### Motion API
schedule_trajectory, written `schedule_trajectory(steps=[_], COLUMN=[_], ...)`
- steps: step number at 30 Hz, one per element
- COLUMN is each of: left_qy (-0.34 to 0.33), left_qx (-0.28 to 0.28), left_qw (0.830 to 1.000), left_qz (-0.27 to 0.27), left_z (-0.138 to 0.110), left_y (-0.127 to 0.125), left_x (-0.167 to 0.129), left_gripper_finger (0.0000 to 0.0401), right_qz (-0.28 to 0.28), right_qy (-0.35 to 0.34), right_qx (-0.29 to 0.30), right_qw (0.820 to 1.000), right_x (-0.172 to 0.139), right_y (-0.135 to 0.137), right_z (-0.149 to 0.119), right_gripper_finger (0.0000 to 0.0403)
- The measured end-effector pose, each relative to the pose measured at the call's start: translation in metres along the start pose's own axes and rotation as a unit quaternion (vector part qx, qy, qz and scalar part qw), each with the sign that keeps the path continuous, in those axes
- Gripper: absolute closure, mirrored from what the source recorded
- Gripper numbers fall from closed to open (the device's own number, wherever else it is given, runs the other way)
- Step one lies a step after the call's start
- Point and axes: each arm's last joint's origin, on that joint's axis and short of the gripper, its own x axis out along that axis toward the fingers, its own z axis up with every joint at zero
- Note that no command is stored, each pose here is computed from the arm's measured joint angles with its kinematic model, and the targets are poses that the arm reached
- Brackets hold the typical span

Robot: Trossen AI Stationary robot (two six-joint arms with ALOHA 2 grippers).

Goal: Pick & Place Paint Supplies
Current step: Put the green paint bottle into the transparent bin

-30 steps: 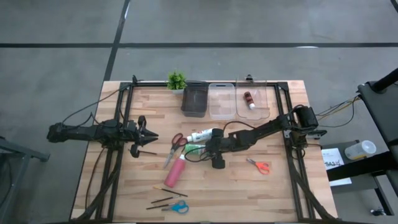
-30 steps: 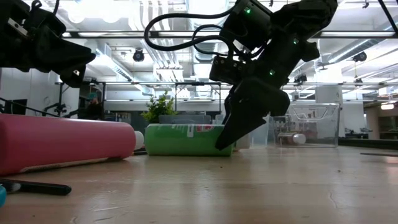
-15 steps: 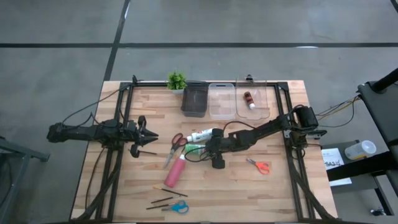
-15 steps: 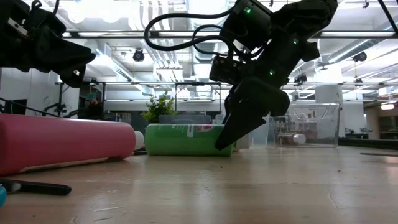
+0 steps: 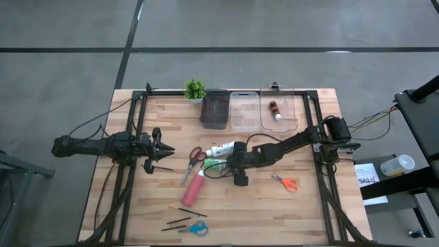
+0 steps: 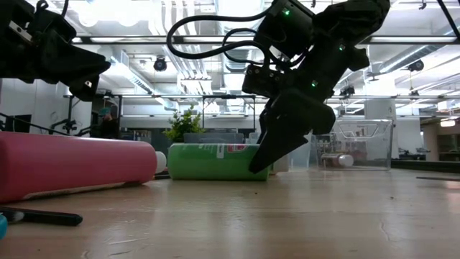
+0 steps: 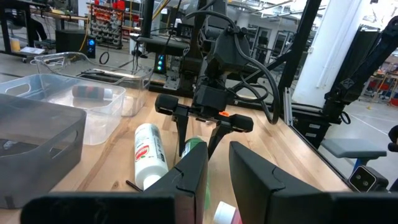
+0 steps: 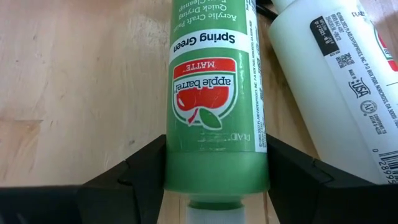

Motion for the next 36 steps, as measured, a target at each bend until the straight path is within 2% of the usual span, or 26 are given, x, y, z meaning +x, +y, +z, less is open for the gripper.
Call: schedule_trajectory(steps=[7, 13, 19, 26, 31, 36], left_qy=[0.0, 0.0, 0.0, 0.0, 0.0, 0.0], left_qx=[0.0, 0.0, 0.0, 0.0, 0.0, 0.0], left_qw=[1.0, 1.0, 1.0, 1.0, 1.0, 1.0], left_qz=[0.0, 0.0, 0.0, 0.0, 0.0, 0.0], left_z=[0.0, 0.0, 0.0, 0.0, 0.0, 0.0], left_y=[0.0, 0.0, 0.0, 0.0, 0.0, 0.0], left_x=[0.0, 0.0, 0.0, 0.0, 0.0, 0.0], left_gripper_finger=[0.0324, 0.0324, 0.0324, 0.0324, 0.0324, 0.0324], right_qz=[0.001, 0.005, 0.011, 0.013, -0.062, -0.165], right_qy=[-0.008, -0.034, -0.076, -0.142, -0.166, -0.186], right_qx=[0.003, 0.009, 0.034, 0.051, 0.068, 0.128], right_qw=[1.0, 0.999, 0.996, 0.989, 0.982, 0.96], right_x=[-0.005, -0.026, -0.061, -0.117, -0.161, -0.205], right_y=[0.0, -0.002, -0.006, -0.014, -0.026, -0.041], right_z=[0.003, 0.013, 0.027, 0.04, 0.036, 0.023], right_gripper_finger=[0.0182, 0.0182, 0.0182, 0.0182, 0.0182, 0.0182])
